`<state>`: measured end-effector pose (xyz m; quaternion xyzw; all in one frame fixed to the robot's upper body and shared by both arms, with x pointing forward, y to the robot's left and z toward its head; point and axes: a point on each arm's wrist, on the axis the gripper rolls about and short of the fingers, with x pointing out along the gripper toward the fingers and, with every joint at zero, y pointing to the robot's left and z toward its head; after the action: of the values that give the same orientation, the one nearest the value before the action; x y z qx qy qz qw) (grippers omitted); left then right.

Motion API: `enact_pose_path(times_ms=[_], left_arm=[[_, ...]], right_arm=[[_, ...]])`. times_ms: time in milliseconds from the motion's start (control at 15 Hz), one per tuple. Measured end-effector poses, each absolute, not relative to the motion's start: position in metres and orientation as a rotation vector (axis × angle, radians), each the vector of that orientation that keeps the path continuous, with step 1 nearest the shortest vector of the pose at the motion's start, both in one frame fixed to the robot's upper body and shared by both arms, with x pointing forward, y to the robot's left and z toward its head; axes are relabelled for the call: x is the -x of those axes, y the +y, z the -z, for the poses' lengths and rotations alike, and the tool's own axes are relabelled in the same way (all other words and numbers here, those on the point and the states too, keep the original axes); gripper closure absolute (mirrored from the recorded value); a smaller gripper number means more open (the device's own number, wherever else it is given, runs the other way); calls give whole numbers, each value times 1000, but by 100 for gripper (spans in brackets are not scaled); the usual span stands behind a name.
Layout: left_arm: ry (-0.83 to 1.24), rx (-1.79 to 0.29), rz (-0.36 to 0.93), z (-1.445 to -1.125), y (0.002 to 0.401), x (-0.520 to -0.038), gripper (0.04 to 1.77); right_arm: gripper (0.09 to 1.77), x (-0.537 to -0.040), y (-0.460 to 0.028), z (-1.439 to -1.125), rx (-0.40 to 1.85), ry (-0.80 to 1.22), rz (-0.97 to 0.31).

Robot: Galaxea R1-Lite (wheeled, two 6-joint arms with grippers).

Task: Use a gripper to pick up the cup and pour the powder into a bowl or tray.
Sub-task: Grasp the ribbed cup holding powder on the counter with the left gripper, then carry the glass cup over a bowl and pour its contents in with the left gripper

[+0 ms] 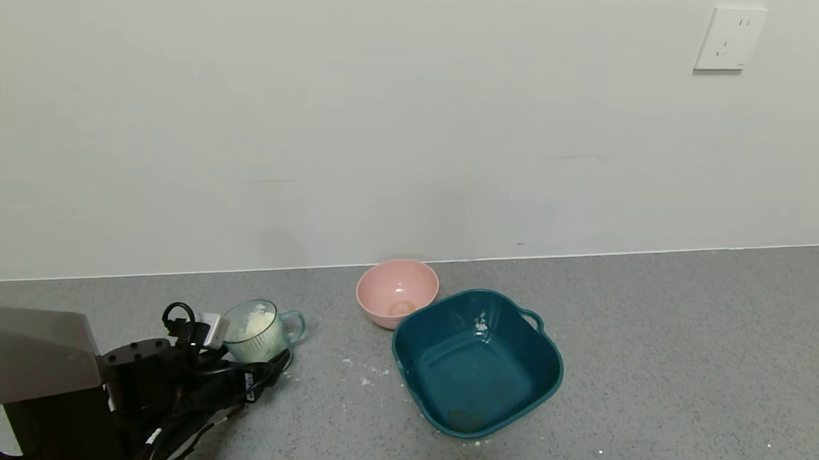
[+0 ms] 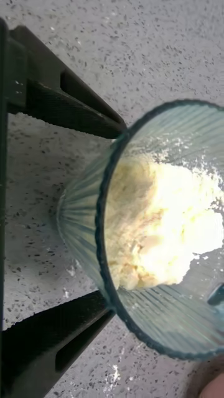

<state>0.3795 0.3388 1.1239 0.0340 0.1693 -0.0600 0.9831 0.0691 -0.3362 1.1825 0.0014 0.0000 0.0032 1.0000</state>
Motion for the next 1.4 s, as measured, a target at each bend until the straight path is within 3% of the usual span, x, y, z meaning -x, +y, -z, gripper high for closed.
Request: enact_pose_path(times_ms=[800, 933, 1000, 1400], left_arm=[[340, -71, 138, -1117, 335, -388, 9], [341, -71, 138, -1117, 335, -388, 41], [341, -73, 139, -1117, 335, -388, 49], [337, -77, 139, -1118, 334, -388, 55]], right_arm=[[15, -69, -336, -1182, -3, 0, -6], [15, -69, -336, -1182, -3, 0, -7], [15, -69, -336, -1182, -3, 0, -7], [15, -69, -336, -1182, -3, 0, -6]])
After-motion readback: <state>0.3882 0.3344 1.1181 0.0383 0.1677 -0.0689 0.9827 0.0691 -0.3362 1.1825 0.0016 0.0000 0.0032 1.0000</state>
